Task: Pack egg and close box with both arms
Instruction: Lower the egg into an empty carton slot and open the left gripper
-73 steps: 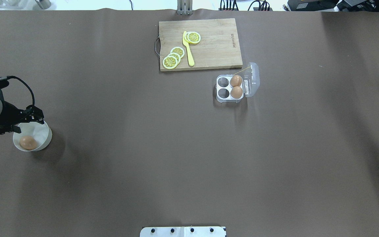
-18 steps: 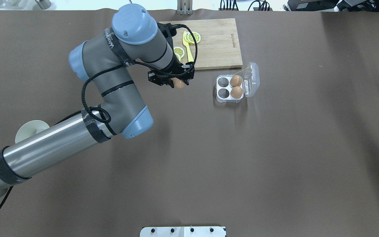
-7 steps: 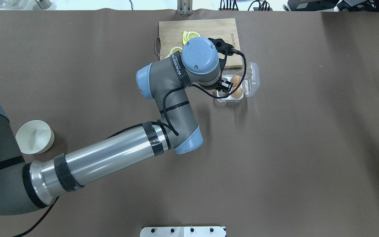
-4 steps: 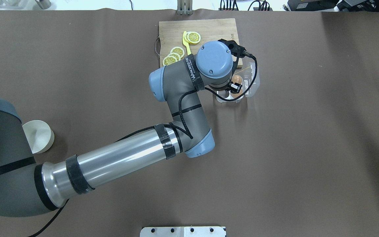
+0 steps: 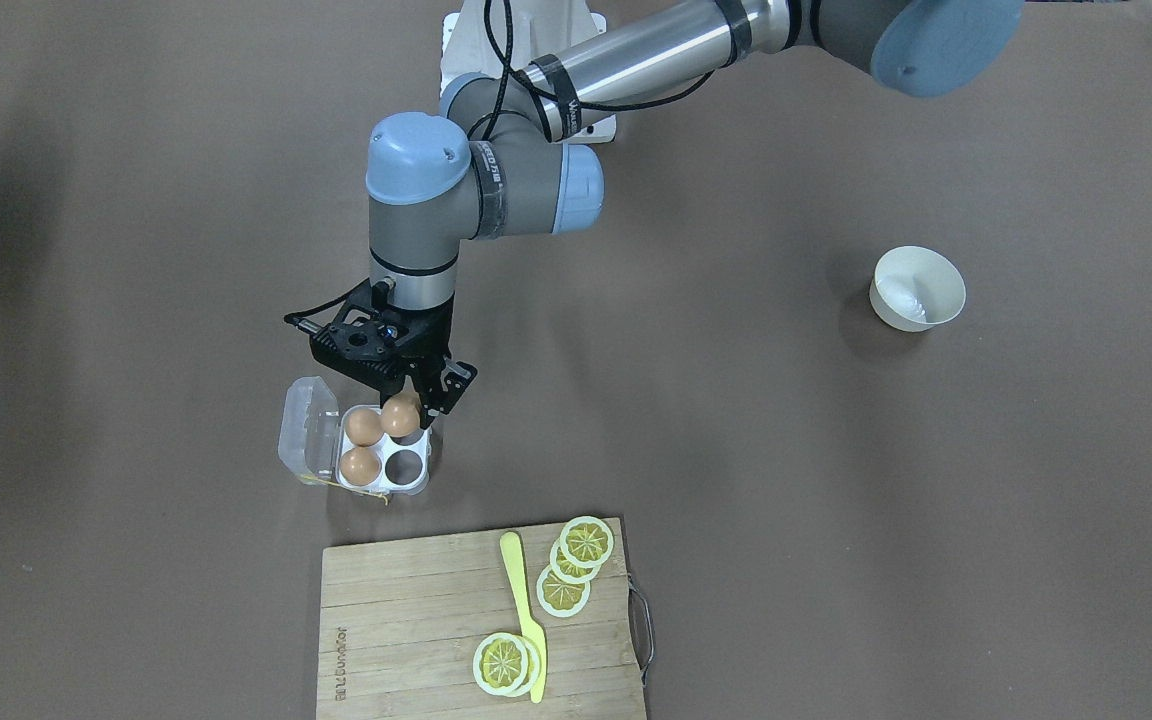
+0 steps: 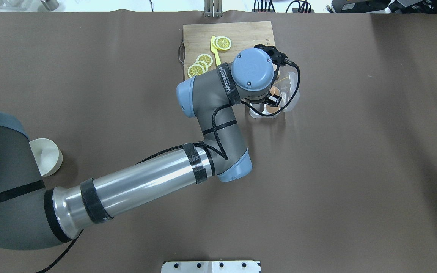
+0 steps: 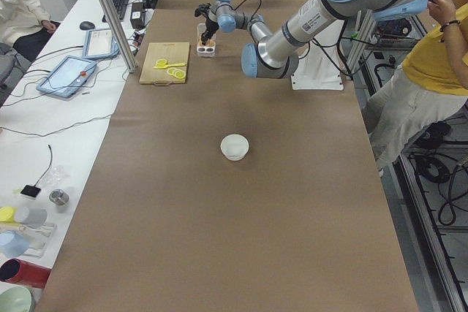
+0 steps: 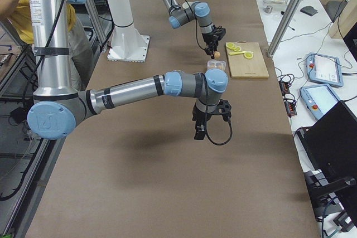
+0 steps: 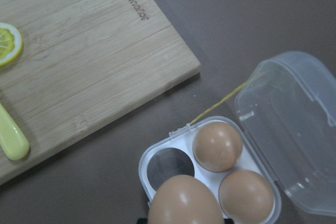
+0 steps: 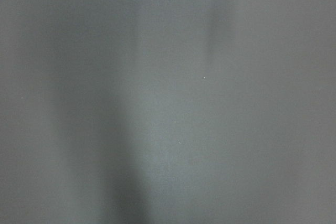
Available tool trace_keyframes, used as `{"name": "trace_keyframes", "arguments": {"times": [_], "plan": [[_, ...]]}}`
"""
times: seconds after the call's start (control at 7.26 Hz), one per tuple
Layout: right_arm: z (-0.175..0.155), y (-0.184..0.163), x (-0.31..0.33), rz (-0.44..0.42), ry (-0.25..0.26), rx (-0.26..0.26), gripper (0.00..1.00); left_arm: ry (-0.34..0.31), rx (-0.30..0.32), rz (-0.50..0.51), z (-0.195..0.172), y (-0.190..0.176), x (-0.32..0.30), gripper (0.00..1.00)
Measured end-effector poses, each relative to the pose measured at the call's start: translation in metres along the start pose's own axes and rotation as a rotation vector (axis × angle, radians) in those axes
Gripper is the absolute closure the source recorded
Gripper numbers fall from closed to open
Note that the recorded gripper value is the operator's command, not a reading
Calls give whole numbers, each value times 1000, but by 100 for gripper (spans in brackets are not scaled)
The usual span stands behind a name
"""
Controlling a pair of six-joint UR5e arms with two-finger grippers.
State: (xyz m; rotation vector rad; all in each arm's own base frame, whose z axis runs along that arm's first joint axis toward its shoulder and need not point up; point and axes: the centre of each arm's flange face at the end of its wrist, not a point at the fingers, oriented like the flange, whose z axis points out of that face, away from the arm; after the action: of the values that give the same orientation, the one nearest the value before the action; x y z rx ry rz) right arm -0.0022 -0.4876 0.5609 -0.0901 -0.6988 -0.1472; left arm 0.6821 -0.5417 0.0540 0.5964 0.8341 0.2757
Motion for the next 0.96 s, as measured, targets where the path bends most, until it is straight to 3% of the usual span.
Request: {"name": "trace_keyframes", "arguments": {"times": [0.28,0.55,0.96], "plan": [[0,0,0,-1,3,-1,0,-8,5,0,0,-2,1,84],[1,1,1,-1,4,-1,0,-10,1,0,2,-1,3,73],[2,0,2,1,4,-4,0,-5,0,-3,1,-1,12,68]]}}
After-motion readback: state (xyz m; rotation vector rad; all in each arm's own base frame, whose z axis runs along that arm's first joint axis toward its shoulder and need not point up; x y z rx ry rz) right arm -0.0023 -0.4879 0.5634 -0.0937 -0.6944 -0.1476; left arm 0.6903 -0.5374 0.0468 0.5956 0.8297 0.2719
